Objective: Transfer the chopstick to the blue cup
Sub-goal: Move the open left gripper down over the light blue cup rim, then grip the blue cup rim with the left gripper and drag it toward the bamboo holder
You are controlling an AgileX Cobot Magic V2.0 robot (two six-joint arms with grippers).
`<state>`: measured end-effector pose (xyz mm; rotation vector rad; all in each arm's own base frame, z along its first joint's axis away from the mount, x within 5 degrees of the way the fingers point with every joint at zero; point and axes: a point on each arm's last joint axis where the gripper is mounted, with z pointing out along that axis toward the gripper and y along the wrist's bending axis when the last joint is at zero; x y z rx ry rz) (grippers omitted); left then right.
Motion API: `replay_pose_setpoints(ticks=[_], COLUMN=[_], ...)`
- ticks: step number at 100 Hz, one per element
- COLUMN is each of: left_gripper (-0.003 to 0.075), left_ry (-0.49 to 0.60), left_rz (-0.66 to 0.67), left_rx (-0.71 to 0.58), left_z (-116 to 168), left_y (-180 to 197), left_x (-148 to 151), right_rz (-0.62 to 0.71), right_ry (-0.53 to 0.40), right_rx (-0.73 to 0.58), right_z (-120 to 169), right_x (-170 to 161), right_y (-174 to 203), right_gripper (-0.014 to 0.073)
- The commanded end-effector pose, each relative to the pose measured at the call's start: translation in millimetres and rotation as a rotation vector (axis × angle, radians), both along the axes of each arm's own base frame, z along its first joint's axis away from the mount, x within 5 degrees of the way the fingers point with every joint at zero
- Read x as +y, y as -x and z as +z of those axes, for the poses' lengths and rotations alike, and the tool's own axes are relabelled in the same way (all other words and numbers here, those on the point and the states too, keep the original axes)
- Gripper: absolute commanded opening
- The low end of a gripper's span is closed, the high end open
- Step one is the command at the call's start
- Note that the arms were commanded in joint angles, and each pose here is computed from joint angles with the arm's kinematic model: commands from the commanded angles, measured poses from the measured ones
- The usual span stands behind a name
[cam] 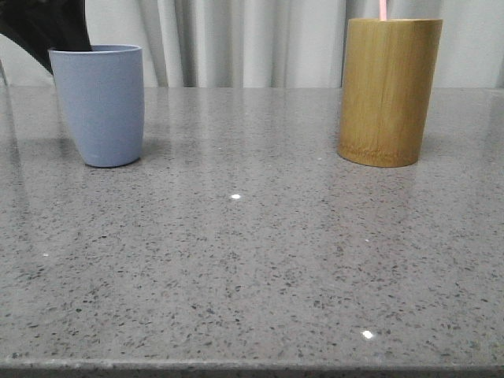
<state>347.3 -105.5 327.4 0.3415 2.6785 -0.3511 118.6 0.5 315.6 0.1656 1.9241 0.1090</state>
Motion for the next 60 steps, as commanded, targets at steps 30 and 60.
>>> replay_pose_setpoints(ticks=[30,60], left_gripper=[-0.0019,-0.0019], left_ry=[0.057,0.080], left_rz=[-0.024,-0.167], left_rx=[-0.083,-0.135], left_z=[26.5,38.9], left_y=[6.7,2.0], left_x=[-13.1,-69.9], right_rz=[-0.001,-0.001], right_ry=[0.006,0.006], right_rx=[-0.106,-0.106], right_z=[18.2,18.2], right_x=[-0.4,-0.4], right_y=[-3.4,-3.4], right_gripper=[0.0311,0.0311])
